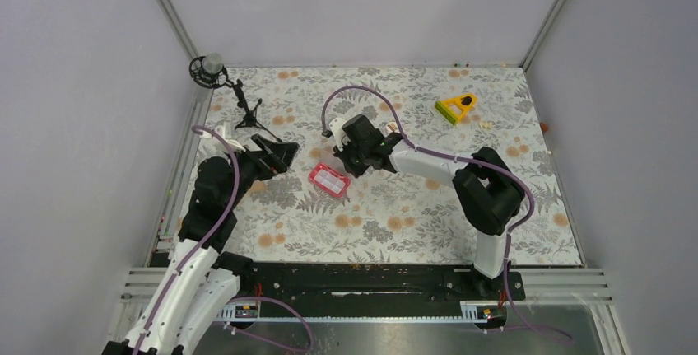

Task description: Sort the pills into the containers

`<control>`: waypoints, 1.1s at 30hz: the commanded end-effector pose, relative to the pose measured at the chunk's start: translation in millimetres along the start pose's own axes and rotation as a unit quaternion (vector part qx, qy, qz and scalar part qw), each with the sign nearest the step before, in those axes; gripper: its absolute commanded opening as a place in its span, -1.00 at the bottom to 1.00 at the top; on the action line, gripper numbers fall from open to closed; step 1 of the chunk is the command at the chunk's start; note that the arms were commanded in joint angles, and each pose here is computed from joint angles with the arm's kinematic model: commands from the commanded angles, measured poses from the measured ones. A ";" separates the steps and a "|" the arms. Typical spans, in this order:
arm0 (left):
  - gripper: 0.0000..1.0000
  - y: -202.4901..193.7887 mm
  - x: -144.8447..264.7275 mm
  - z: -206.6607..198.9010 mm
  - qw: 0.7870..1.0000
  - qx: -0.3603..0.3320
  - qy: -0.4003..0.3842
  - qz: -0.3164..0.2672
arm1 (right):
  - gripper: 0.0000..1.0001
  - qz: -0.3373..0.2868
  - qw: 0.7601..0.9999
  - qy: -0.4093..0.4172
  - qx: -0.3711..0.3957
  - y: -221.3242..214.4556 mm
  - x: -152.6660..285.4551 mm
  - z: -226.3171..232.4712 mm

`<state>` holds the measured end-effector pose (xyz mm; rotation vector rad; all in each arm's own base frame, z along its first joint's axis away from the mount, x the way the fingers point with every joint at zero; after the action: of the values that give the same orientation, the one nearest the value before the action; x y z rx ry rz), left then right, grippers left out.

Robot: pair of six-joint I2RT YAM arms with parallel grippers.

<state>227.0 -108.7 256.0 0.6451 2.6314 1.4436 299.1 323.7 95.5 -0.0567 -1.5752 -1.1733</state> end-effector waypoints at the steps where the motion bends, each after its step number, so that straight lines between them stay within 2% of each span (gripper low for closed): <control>1: 0.89 22.5 6.3 -2.4 0.997 -0.031 -0.006 -0.076 | -1.00 -0.023 0.998 0.031 0.044 19.6 -4.3 -2.9; 6: 0.94 31.7 7.3 -1.6 0.995 -0.033 0.006 -0.096 | -0.99 -0.002 0.997 0.034 0.066 15.6 -12.3 -5.2; 8: 0.96 35.1 6.4 -0.7 0.994 -0.038 0.014 -0.100 | -0.85 0.002 0.998 0.032 0.062 16.8 -13.9 -5.8; 9: 0.97 37.6 6.0 -0.8 0.994 -0.039 0.017 -0.103 | -0.65 0.003 0.998 0.029 0.058 18.4 -13.9 -5.9; 10: 0.97 39.9 5.5 -0.7 0.993 -0.040 0.020 -0.106 | -0.31 -0.001 0.998 0.023 0.053 21.4 -12.4 -6.7; 12: 0.97 38.2 3.7 1.3 0.994 -0.042 0.029 -0.094 | 0.12 -0.011 0.999 0.014 0.043 28.8 -8.0 -8.6; 14: 0.97 41.6 2.3 4.2 0.994 -0.041 0.046 -0.094 | 0.40 -0.027 0.999 0.009 0.024 40.2 1.5 -10.5; 16: 0.98 42.7 1.3 6.4 0.994 -0.036 0.060 -0.088 | 0.53 -0.043 0.999 0.011 0.002 50.5 13.1 -13.6; 21: 0.97 42.5 -1.7 14.4 0.992 -0.032 0.095 -0.074 | 0.70 -0.088 0.993 0.011 -0.072 71.1 49.6 -33.3; 25: 0.97 43.2 -0.7 12.9 0.993 -0.034 0.093 -0.071 | 0.76 -0.110 0.989 -0.020 -0.096 74.7 77.7 -50.6; 28: 0.97 47.3 3.4 4.0 0.994 -0.058 0.074 -0.059 | 0.79 -0.123 0.980 -0.093 -0.128 73.4 98.3 -72.0; 33: 0.97 48.2 3.4 -6.9 0.994 -0.085 0.035 -0.051 | 0.77 -0.121 0.939 -0.242 -0.211 62.1 124.4 -118.4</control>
<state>240.1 -84.4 274.0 0.4373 2.6473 1.6596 361.9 252.2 208.4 -0.1868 -1.6355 -1.6251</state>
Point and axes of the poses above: each gripper's point midway between its finger pads, its own x axis back along the fingers, its own z axis along the line the jaws close on, y = z × x, the point moved 4 cm from there along x, back along the fingers, and after that the axes turned 8 degrees about -x, right-handed, at the moved point
